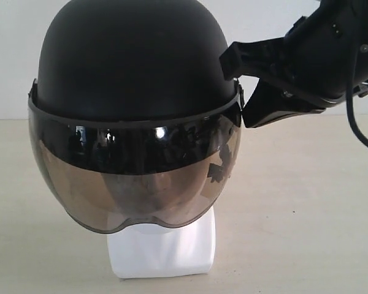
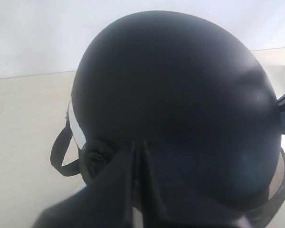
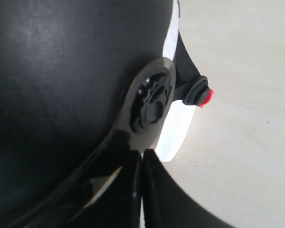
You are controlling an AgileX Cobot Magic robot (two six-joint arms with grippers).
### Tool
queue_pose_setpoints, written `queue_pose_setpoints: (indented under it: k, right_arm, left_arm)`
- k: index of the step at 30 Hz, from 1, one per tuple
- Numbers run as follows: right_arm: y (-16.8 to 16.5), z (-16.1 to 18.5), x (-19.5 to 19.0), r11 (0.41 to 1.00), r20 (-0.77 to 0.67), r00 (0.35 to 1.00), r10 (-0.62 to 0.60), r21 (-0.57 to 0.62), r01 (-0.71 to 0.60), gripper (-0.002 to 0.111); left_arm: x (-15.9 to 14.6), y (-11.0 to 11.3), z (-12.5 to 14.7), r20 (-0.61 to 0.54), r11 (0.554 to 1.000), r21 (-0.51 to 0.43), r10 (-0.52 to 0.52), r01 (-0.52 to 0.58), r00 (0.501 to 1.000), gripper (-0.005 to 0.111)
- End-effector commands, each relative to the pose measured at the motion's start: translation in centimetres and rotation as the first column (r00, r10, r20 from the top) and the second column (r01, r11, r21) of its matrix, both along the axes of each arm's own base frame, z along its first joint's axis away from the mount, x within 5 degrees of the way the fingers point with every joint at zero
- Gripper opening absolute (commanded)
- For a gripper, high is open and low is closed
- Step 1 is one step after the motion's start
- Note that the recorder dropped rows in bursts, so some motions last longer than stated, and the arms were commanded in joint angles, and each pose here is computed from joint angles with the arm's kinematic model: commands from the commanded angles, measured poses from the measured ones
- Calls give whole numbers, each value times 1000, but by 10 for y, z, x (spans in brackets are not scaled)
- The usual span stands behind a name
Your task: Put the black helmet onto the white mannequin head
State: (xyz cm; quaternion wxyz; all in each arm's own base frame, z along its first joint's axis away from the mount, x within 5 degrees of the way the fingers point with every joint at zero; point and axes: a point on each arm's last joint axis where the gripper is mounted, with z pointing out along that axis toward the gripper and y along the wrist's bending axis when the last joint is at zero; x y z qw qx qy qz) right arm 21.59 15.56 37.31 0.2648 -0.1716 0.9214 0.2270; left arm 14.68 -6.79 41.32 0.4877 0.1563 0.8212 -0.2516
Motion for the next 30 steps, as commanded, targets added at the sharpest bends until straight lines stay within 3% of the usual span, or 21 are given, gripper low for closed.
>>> queue_pose_setpoints:
  k: [1, 15, 30]
  right_arm:
    - [2, 6, -5, 999, 20, 1000, -12, 34, 12, 0]
    - [-6, 21, -14, 995, 75, 996, -53, 85, 47, 0]
    - [-41, 48, -47, 992, 193, 973, -127, 38, 122, 0]
  left_arm:
    - [-5, -1, 2, 1, 1000, -14, -12, 12, 1000, 4]
    - [-6, -1, 1, -12, 1000, -8, -21, 21, 1000, 4]
    - [-9, -1, 2, -13, 1000, -19, -17, 16, 1000, 4]
